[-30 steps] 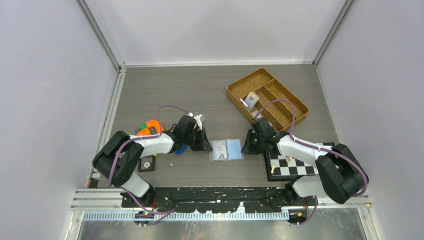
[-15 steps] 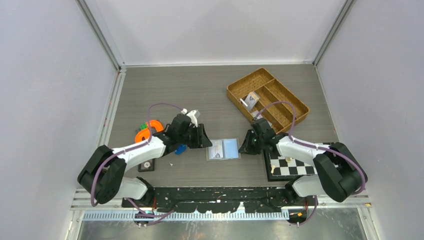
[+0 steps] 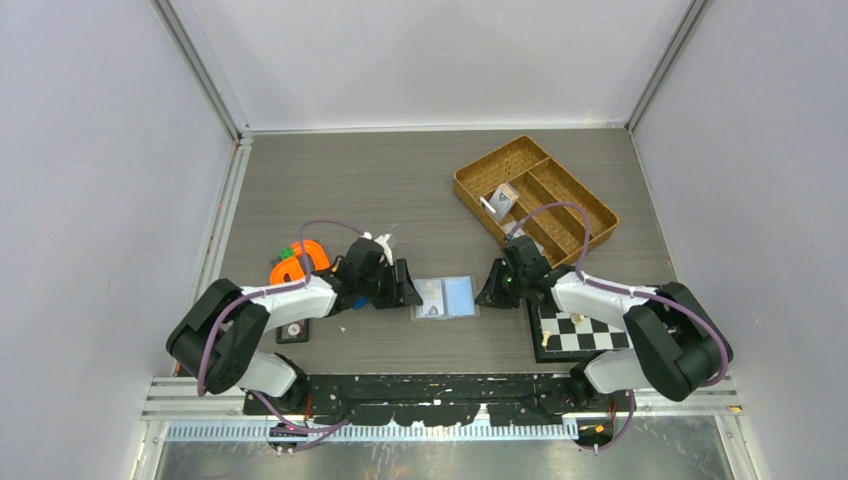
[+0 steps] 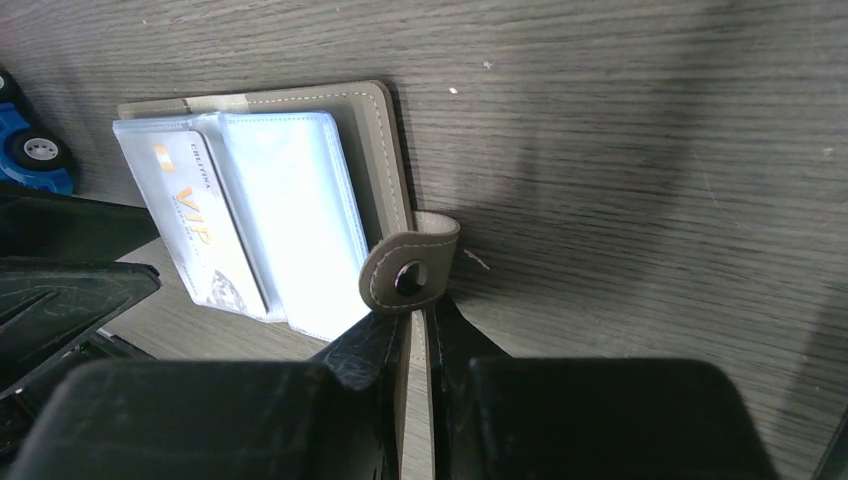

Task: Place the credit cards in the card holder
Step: Close the card holder at the center of the board.

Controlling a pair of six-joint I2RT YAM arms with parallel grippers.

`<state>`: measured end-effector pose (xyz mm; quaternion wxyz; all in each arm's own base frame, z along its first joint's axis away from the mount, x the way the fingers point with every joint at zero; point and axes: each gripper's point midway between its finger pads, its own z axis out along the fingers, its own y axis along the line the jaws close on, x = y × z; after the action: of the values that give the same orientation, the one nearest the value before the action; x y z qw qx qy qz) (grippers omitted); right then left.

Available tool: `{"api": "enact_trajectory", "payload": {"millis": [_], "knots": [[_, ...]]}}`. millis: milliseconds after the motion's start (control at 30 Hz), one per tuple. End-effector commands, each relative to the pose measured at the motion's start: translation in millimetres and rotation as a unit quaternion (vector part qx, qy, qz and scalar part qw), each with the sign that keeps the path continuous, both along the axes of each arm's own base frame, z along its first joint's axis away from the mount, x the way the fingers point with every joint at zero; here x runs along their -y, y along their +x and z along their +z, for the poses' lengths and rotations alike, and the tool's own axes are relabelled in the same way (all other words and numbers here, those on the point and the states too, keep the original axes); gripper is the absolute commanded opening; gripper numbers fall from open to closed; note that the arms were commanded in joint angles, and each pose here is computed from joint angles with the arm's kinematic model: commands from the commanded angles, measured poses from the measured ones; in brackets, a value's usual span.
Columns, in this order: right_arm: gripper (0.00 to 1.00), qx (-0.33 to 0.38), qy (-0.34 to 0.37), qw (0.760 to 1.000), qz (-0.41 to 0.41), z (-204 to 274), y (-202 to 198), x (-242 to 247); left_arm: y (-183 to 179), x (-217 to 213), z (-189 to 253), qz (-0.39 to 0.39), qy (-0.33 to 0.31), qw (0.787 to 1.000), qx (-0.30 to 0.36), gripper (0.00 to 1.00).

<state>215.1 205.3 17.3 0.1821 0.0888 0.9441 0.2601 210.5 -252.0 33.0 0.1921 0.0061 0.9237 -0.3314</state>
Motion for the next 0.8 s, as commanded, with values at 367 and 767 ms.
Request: {"api": "enact_trajectory", "payload": {"millis": [367, 767], "knots": [[0.14, -0.024, -0.01, 1.0, 0.003, -18.0, -8.7, 0.4, 10.7, 21.7, 2.7, -0.011, -0.066, 0.998, 0.017, 0.52], [0.14, -0.031, -0.007, 0.999, 0.015, -24.1, -11.1, -11.4, 14.8, 23.0, 40.1, -0.018, -0.096, 0.992, 0.076, 0.52]]}}
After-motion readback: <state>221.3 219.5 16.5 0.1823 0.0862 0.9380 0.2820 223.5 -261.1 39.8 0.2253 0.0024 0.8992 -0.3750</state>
